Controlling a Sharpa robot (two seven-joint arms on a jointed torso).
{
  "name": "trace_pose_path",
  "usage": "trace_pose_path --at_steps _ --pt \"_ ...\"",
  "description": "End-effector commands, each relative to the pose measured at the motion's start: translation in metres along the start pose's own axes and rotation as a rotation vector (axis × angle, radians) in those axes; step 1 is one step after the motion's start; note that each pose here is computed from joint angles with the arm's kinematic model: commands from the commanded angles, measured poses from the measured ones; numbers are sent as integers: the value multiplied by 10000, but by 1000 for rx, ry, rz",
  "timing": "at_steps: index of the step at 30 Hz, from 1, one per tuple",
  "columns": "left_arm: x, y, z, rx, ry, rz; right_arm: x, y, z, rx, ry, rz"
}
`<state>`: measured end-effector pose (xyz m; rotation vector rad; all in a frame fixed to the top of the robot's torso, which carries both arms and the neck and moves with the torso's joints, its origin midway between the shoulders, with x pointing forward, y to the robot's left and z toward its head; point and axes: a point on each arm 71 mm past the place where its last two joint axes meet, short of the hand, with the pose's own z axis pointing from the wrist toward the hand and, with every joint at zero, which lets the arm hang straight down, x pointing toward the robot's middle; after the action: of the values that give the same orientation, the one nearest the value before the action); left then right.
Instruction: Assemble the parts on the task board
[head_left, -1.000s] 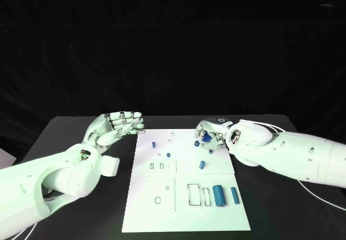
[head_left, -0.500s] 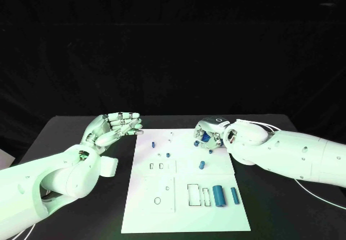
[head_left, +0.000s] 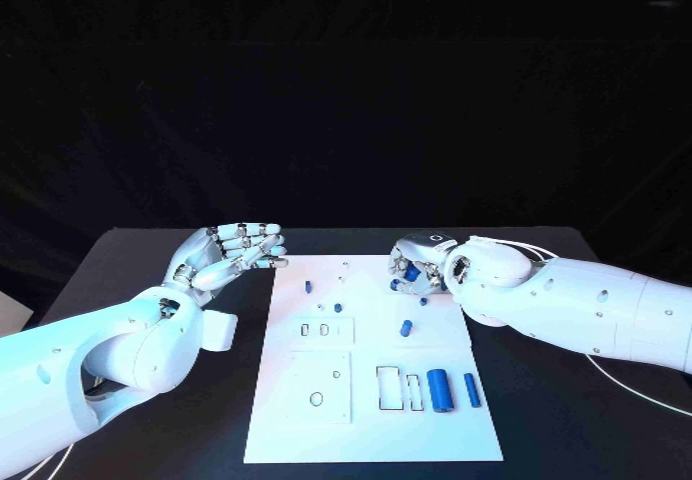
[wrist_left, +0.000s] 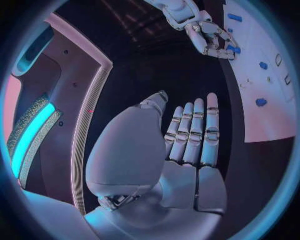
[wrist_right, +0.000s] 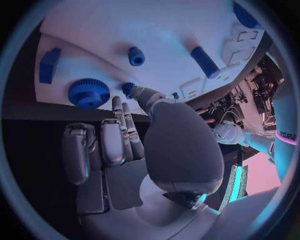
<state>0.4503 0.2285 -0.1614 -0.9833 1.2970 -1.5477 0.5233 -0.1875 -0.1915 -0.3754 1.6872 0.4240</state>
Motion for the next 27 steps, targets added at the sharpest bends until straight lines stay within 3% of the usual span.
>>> trace_pose_path --at_steps 1,27 --pt "5 -12 11 3 9 -11 16 2 8 0 25 -17" --pt "-18 8 30 -8 4 -12 63 62 56 -8 60 10"
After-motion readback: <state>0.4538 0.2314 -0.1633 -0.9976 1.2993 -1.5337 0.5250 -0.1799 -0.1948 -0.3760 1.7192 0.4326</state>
